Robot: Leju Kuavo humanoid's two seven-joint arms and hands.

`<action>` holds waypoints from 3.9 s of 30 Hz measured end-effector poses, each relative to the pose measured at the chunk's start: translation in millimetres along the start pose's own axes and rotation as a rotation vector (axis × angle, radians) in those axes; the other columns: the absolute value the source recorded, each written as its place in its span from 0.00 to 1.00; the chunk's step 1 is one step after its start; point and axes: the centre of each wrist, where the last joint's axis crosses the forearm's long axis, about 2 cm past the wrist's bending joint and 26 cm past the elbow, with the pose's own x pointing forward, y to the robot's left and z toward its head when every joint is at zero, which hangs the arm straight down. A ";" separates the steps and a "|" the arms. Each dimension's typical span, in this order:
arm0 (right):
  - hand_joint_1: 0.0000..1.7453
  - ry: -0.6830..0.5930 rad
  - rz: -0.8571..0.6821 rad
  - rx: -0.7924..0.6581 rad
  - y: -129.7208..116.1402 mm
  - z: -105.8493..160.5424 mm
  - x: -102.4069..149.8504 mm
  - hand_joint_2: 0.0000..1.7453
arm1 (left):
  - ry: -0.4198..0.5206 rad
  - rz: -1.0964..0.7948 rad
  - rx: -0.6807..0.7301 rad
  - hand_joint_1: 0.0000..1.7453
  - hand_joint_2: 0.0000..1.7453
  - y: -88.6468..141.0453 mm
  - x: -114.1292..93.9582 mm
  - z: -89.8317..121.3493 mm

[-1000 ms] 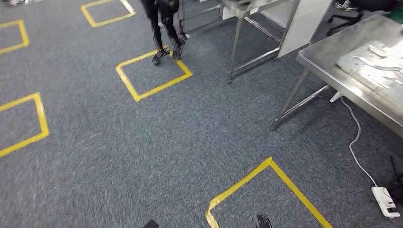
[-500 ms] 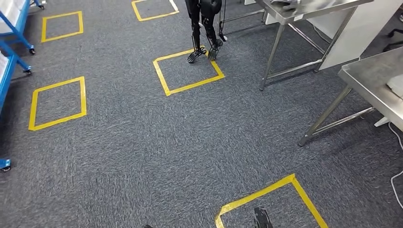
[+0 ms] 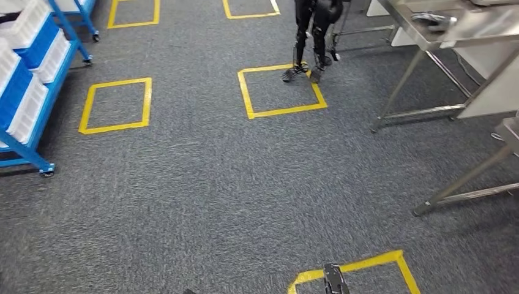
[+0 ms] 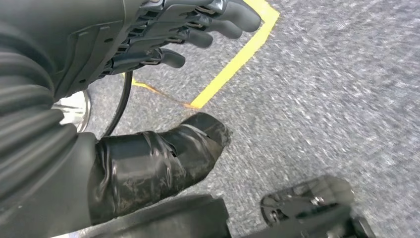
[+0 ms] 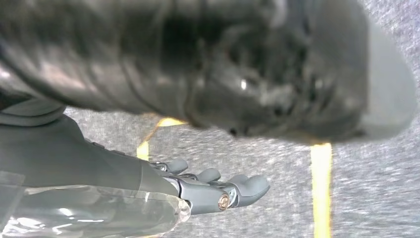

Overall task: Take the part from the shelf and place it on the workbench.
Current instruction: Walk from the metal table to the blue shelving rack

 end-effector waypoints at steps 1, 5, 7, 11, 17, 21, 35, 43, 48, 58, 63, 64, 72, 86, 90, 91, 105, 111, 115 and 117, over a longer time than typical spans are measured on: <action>0.00 0.001 0.001 0.000 0.0 0.1 -0.4 0.00 | -0.001 0.001 0.000 0.00 1.00 -0.2 0.8 0.0; 0.00 0.006 0.013 0.003 0.6 1.0 -4.8 0.00 | -0.002 0.001 -0.002 0.00 1.00 -0.9 1.3 0.3; 0.00 0.005 0.016 0.004 0.6 0.9 -4.7 0.00 | -0.002 0.001 -0.002 0.00 0.50 -1.2 1.1 0.5; 0.00 0.002 0.037 0.014 0.7 0.8 -3.7 0.00 | -0.009 -0.009 -0.004 0.00 0.00 -1.9 1.9 0.8; 0.00 -0.006 0.139 0.055 4.5 3.2 -12.2 0.00 | -0.015 -0.026 -0.012 0.00 0.00 -8.4 7.9 4.0; 0.00 -0.003 0.170 0.061 5.0 4.2 -17.2 0.00 | -0.008 -0.022 -0.020 0.00 0.00 -11.9 8.3 5.8; 0.00 -0.011 0.230 0.078 6.2 4.5 -17.9 0.00 | -0.009 -0.004 -0.032 0.00 0.00 -14.1 12.7 6.6; 0.00 -0.016 0.246 0.073 1.0 2.8 -16.0 0.00 | -0.011 -0.002 -0.058 0.00 0.00 -17.7 12.1 8.5; 0.00 -0.017 0.254 0.070 0.1 2.6 -16.4 0.00 | -0.017 -0.004 -0.058 0.00 0.00 -17.4 13.1 8.3; 0.00 -0.021 0.259 0.068 -1.1 2.0 -15.3 0.00 | -0.019 -0.005 -0.057 0.00 0.00 -17.5 12.8 8.4; 0.00 -0.022 0.260 0.068 -1.3 2.1 -15.8 0.00 | -0.025 -0.006 -0.053 0.00 0.00 -16.8 14.7 7.8; 0.00 -0.019 0.261 0.069 -1.5 2.3 -17.4 0.00 | -0.026 -0.006 -0.052 0.00 0.00 -16.7 15.1 7.8; 0.00 -0.019 0.269 0.063 -4.4 1.6 -17.5 0.00 | -0.029 -0.018 -0.058 0.00 0.00 -18.3 15.6 8.6; 0.00 -0.026 0.280 0.074 -0.5 2.3 -16.1 0.00 | -0.012 -0.018 -0.067 0.00 0.00 -17.8 15.6 8.2; 0.00 -0.038 0.305 0.076 -0.4 1.9 -13.9 0.00 | -0.012 -0.019 -0.070 0.00 0.00 -18.7 14.2 8.8; 0.00 -0.040 0.310 0.076 -0.4 1.8 -13.7 0.00 | -0.013 -0.019 -0.070 0.00 0.00 -18.8 14.2 8.9; 0.00 -0.022 0.309 0.073 -3.1 2.5 -20.8 0.00 | -0.010 -0.022 -0.076 0.00 0.00 -19.1 15.1 9.0; 0.00 -0.014 0.280 0.072 -3.9 2.4 -21.8 0.00 | -0.014 -0.032 -0.083 0.00 0.00 -19.2 15.6 8.9; 0.00 -0.007 0.228 0.079 -2.8 2.7 -22.2 0.00 | -0.017 -0.038 -0.087 0.00 0.00 -19.0 16.1 8.7; 0.00 -0.003 0.214 0.081 -2.3 2.7 -21.9 0.00 | -0.018 -0.038 -0.089 0.00 0.00 -18.9 16.6 8.6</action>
